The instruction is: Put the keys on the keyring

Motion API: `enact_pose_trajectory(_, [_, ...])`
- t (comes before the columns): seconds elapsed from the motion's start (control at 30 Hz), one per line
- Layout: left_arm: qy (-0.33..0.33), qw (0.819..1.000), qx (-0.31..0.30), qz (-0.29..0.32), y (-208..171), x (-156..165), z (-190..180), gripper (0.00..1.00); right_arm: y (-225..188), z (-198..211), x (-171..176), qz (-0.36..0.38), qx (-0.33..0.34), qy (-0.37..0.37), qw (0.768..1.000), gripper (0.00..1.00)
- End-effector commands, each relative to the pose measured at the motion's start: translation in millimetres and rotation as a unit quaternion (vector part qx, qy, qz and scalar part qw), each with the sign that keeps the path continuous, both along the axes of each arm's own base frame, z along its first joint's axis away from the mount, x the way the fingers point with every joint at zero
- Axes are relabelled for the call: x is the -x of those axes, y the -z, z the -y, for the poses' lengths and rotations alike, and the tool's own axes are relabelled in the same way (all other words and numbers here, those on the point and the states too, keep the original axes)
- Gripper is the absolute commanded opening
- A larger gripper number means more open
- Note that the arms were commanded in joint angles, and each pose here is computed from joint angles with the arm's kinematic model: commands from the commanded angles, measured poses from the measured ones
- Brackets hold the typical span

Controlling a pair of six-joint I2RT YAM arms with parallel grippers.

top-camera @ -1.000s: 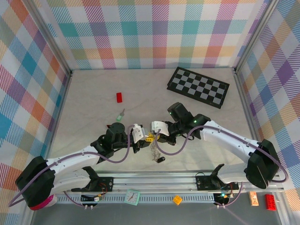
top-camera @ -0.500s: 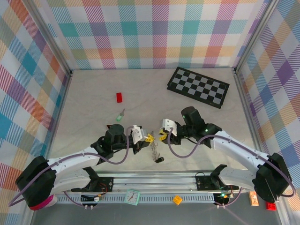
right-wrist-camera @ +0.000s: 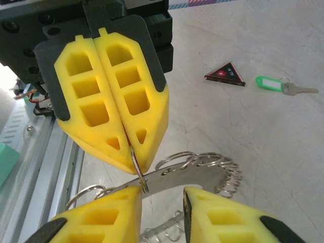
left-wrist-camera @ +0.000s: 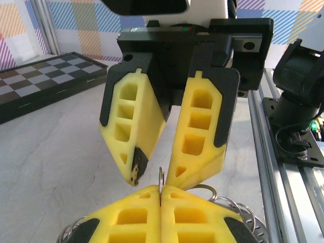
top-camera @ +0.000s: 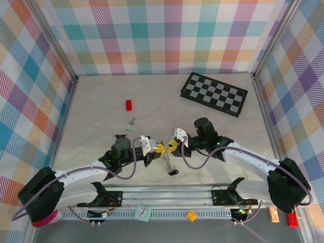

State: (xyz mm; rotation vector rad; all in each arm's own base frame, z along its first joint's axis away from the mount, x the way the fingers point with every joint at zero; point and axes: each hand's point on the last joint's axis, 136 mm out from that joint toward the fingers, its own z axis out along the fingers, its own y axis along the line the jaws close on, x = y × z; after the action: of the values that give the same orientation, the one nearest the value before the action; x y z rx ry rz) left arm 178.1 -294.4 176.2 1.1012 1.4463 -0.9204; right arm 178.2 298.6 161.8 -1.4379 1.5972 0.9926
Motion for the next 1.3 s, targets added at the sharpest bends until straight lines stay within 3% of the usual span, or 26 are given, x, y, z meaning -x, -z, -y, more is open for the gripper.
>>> enact_pose_trajectory(0.0, [0.007, 0.999, 0.033, 0.023, -17.1, 1.1, 1.9, 0.0, -15.8, -7.8, 5.1, 0.0, -0.03, -0.025, 0.999, 0.24])
enact_pose_trajectory(0.17, [0.006, 0.999, 0.034, 0.019, -16.0, 0.7, 2.0, 0.0, -19.6, -9.3, 6.6, -0.001, -0.036, -0.033, 0.999, 0.17])
enact_pose_trajectory(0.3, [0.001, 0.999, 0.031, 0.017, -16.0, -1.0, 1.3, 0.0, -22.5, -8.8, 8.7, 0.002, -0.034, -0.04, 0.999, 0.0])
enact_pose_trajectory(0.57, [0.0, 0.999, -0.044, -0.001, 0.5, -0.6, -2.3, 0.14, -20.0, -0.4, 15.0, 0.018, 0.028, -0.057, 0.998, 0.0])
enact_pose_trajectory(0.83, [0.018, 0.997, -0.075, 0.001, -0.2, 0.1, 0.8, 0.13, -18.6, -2.4, 20.2, 0.033, 0.069, -0.078, 0.994, 0.0])
enact_pose_trajectory(1.27, [0.03, 0.997, -0.076, 0.004, -4.3, 2.0, 4.0, 0.06, -10.3, -13.3, 22.9, 0.048, 0.109, -0.105, 0.987, 0.0])
